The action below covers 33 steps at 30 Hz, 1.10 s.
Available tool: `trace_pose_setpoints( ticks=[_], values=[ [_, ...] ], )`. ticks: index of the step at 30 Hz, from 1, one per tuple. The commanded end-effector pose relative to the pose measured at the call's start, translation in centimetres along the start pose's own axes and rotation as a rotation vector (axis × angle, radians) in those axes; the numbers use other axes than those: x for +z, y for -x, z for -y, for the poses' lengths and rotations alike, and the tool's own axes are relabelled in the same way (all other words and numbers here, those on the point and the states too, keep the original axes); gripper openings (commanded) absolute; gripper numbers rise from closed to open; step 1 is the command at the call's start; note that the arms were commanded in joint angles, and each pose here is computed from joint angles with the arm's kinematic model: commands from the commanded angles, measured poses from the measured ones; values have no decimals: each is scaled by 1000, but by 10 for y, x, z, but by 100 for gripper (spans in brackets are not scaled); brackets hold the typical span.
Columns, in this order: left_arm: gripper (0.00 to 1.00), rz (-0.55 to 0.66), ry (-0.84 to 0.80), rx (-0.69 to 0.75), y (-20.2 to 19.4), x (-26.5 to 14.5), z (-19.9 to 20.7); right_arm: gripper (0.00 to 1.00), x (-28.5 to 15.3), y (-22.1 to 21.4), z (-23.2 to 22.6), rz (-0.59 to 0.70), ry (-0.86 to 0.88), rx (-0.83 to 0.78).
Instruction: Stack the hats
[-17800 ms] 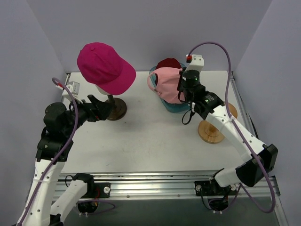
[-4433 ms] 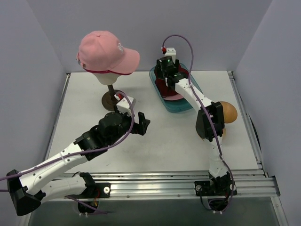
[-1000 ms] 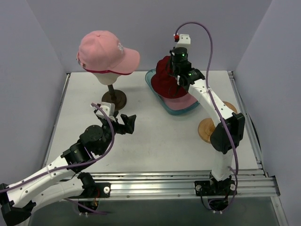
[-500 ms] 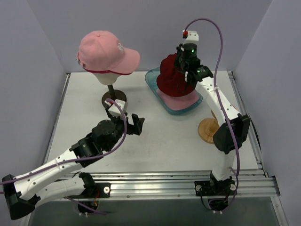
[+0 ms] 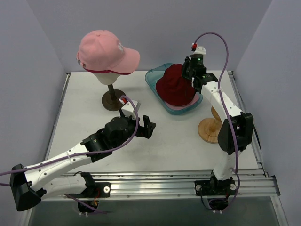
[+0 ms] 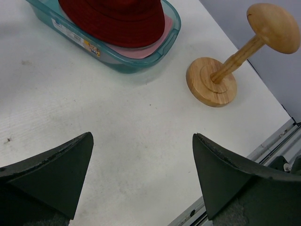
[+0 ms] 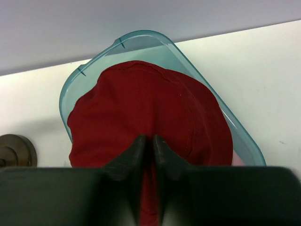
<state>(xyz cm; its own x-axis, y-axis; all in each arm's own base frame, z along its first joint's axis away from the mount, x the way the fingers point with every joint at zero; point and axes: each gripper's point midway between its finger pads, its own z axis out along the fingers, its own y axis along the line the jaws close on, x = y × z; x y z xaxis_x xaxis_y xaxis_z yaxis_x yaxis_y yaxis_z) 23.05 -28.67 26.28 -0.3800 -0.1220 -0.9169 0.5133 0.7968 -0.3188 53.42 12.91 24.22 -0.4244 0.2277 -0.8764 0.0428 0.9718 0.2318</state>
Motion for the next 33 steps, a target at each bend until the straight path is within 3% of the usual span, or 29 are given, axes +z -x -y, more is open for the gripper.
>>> trace_pose_setpoints(
  ticks=[1,4,7,16,18,21,22,24,33],
  values=[
    [96,76,-50,-63,29,-8,15,22,-21,29,-7,71,10,-5],
    [96,70,-42,-61,28,-7,15,40,-32,34,-7,65,22,-48],
    [96,68,-57,-70,27,-4,19,47,-36,31,-8,43,43,-87],
    [96,32,-104,-62,21,6,31,49,-21,-6,-13,-69,74,-162],
    [96,37,-95,-62,20,7,28,47,-17,-8,-15,-69,67,-172],
    [96,75,-108,-76,27,9,29,23,-16,1,-15,-40,53,-169],
    [96,79,-108,-83,29,11,29,11,-19,10,-19,-17,64,-167],
    [96,78,-98,-106,35,16,27,0,-26,27,-27,20,109,-151],
    [100,72,-155,-219,49,45,16,0,-71,95,-43,151,244,-59]
  ],
)
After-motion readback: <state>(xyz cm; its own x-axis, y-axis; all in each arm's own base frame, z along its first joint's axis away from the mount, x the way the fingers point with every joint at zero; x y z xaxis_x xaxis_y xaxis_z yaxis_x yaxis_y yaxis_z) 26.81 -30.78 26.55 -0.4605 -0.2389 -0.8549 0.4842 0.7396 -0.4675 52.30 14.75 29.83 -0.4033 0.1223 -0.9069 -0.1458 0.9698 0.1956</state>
